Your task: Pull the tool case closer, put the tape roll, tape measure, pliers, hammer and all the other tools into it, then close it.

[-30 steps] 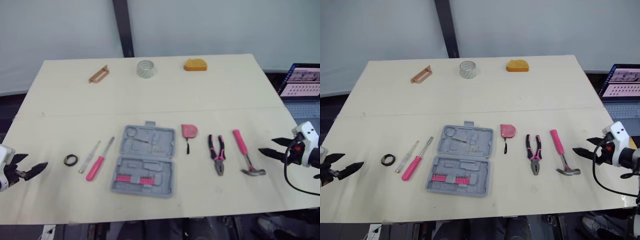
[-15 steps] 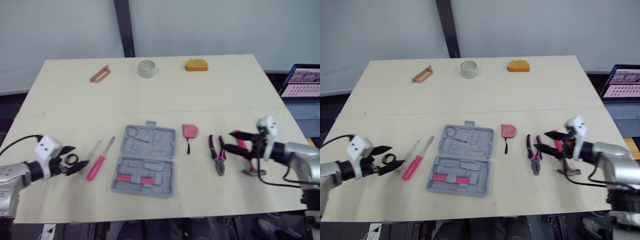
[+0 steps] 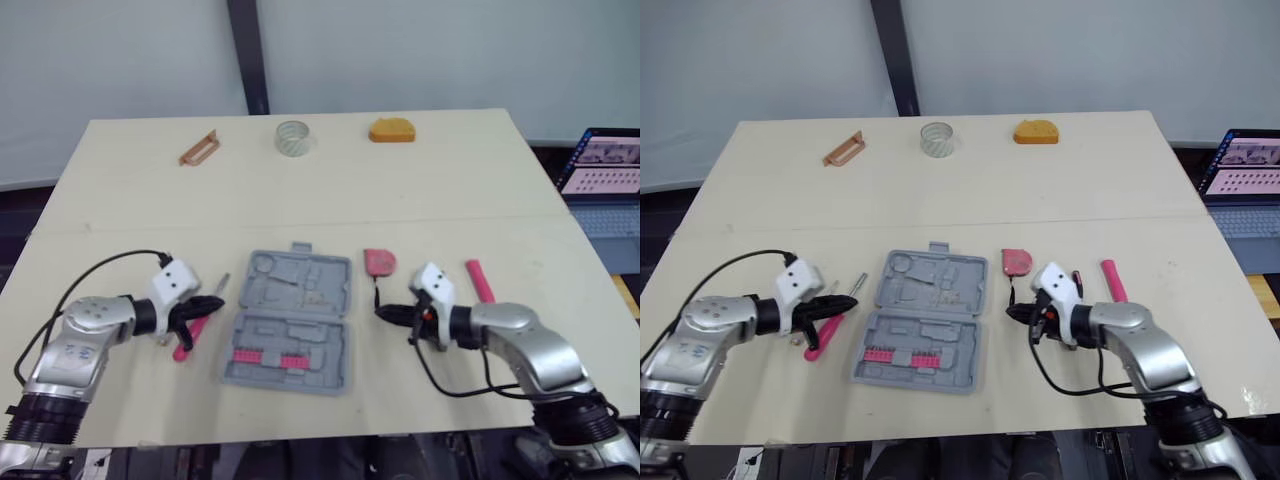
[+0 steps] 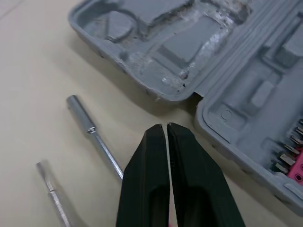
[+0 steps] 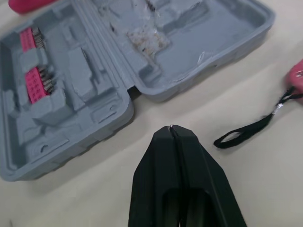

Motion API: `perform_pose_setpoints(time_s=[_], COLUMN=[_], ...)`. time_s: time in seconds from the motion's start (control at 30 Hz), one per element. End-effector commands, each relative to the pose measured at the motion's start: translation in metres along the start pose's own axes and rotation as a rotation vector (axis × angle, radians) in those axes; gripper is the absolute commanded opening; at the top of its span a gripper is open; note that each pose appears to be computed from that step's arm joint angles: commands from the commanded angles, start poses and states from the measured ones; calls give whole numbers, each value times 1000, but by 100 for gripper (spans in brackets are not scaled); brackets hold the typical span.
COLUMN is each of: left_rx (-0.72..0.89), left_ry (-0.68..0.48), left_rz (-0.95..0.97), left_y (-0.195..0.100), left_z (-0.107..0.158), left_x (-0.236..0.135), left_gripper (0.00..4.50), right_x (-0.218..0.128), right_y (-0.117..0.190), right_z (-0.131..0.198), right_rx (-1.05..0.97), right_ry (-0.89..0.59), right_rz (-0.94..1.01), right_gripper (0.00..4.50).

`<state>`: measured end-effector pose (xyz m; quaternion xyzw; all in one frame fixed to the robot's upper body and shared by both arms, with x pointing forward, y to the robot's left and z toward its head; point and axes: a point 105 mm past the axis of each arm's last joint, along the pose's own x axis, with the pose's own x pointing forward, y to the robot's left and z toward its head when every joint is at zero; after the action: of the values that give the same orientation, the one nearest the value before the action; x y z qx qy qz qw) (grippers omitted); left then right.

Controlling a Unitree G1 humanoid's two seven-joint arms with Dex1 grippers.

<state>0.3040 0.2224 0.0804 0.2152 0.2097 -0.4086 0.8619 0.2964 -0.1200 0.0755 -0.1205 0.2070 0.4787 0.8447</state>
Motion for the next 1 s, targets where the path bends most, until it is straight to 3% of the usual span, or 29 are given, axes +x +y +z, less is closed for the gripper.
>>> perform_pose_setpoints(time_s=[0.03,0.57,1.0], left_rx=[39,62,42], left_ry=[25,26,30], left_rz=[-10,-17,-69], left_y=[1,-3,-18], left_z=[-1,-6,-12], left_x=[4,36,39], left_gripper=[6,6,6], right_x=[6,27,40], right_y=[1,9,17], right_z=[9,3,4], right_rx=[-34,-29,-23], right_ry=[-8,29,19], right_rz=[-11,13,56], right_gripper=[0,0,0])
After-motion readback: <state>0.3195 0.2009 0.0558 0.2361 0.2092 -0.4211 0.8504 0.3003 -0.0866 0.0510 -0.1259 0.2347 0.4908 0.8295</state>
